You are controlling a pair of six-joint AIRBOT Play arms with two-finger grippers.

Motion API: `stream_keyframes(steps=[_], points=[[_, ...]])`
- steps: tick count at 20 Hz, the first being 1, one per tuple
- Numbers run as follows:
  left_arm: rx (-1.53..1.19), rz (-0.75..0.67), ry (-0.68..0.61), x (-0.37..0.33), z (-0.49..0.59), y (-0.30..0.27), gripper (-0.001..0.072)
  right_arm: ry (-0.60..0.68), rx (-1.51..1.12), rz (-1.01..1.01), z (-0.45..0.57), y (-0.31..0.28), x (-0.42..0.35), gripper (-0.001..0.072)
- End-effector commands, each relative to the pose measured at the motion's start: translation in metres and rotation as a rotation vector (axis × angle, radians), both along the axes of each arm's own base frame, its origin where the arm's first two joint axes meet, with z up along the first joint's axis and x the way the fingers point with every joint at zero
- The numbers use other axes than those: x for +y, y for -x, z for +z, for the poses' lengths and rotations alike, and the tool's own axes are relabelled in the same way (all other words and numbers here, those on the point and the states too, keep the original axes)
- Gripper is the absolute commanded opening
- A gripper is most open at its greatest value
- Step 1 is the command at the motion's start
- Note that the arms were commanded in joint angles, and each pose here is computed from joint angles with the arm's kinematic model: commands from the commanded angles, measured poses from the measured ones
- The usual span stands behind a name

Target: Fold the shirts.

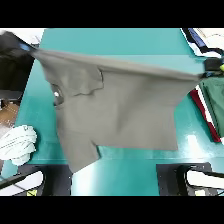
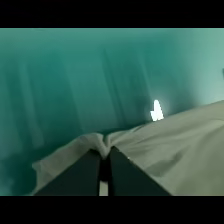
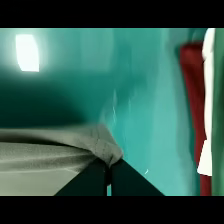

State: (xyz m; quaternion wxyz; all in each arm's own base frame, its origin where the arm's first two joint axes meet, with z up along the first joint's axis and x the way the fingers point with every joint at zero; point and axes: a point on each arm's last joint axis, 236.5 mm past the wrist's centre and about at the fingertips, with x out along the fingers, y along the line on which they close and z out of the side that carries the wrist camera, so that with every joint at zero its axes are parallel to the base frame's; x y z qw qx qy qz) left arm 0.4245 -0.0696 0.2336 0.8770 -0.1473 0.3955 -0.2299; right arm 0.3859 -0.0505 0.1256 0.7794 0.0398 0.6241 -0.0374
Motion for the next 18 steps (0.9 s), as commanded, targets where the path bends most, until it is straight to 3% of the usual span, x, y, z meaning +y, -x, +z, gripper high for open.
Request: stream_keyframes(steps=[1, 7, 11, 15, 18], points=[[0.132, -0.102, -0.007, -0.025, -0.1, -0.047, 0.0028, 0.009, 0.095, 0.018, -0.074, -0.035, 0.01, 0.0015], [-0.041, 0.141, -0.004, 0.006, -0.14, -0.145, 0.0029, -0.011, -0.201, -0.096, -0.093, -0.126, 0.006, 0.0015], [-0.217, 0.194, -0.066, 0.017, -0.119, -0.175, 0.0028, -0.005, -0.379, -0.069, -0.072, -0.164, 0.016, 0.0014], [-0.192, 0.116, -0.127, 0.013, -0.136, -0.167, 0.0029, -0.005, -0.333, -0.041, -0.089, -0.155, 0.03, 0.0015], [-0.06, -0.006, -0.274, 0.019, -0.172, -0.137, 0.0029, -0.006, -0.209, -0.014, -0.119, -0.121, 0.044, 0.0014]])
